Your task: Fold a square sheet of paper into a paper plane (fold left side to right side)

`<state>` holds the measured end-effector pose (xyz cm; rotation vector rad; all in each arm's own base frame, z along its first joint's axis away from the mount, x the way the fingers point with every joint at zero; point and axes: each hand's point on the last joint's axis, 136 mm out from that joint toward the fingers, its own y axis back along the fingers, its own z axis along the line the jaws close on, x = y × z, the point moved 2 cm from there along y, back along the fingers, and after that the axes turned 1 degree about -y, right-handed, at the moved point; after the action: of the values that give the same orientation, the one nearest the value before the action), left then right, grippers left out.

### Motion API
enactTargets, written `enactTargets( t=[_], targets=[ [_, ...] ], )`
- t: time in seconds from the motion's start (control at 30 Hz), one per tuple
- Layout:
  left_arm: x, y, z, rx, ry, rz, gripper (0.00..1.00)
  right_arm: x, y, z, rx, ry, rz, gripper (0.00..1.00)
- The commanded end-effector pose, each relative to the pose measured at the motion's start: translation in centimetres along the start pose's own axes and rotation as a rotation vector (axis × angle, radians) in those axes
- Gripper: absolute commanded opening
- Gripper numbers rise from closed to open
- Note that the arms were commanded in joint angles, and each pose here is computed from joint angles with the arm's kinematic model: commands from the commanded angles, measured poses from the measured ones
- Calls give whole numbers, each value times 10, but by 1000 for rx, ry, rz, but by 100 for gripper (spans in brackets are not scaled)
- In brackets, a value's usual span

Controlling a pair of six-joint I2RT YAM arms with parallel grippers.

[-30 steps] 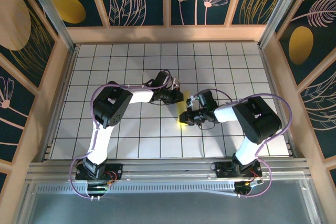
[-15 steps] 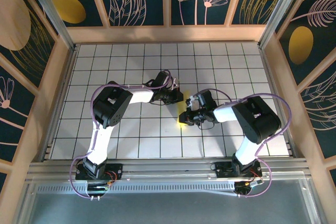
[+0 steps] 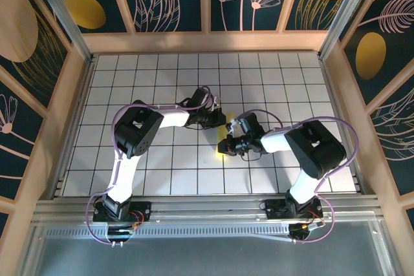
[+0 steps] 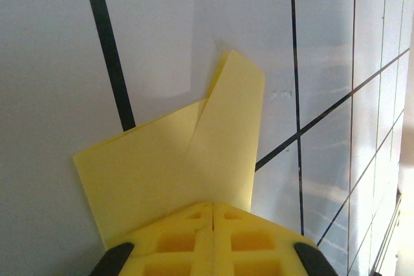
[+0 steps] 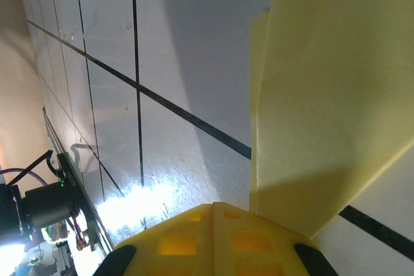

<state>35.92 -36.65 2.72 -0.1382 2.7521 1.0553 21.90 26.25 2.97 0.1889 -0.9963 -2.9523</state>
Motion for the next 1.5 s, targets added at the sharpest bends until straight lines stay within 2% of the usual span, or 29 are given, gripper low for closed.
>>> enactTargets(
  t=[0.0,0.37,0.6,1.03,1.47],
  targets=[
    [24,-9,73,-237,83,42,0,49,-5,-18,66,-90,144,0],
    [23,-7,74,-246,82,38,0,56,-7,-2,36,-69,165,0],
    [22,-4,68,-233,75,32,0,12,31,28,-38,-11,-1,0],
    [19,-2,65,-223,72,25,0,-34,18,8,53,-29,-176,0],
    [20,-3,65,-222,72,27,0,-53,9,-2,85,-11,-205,0]
  ],
)
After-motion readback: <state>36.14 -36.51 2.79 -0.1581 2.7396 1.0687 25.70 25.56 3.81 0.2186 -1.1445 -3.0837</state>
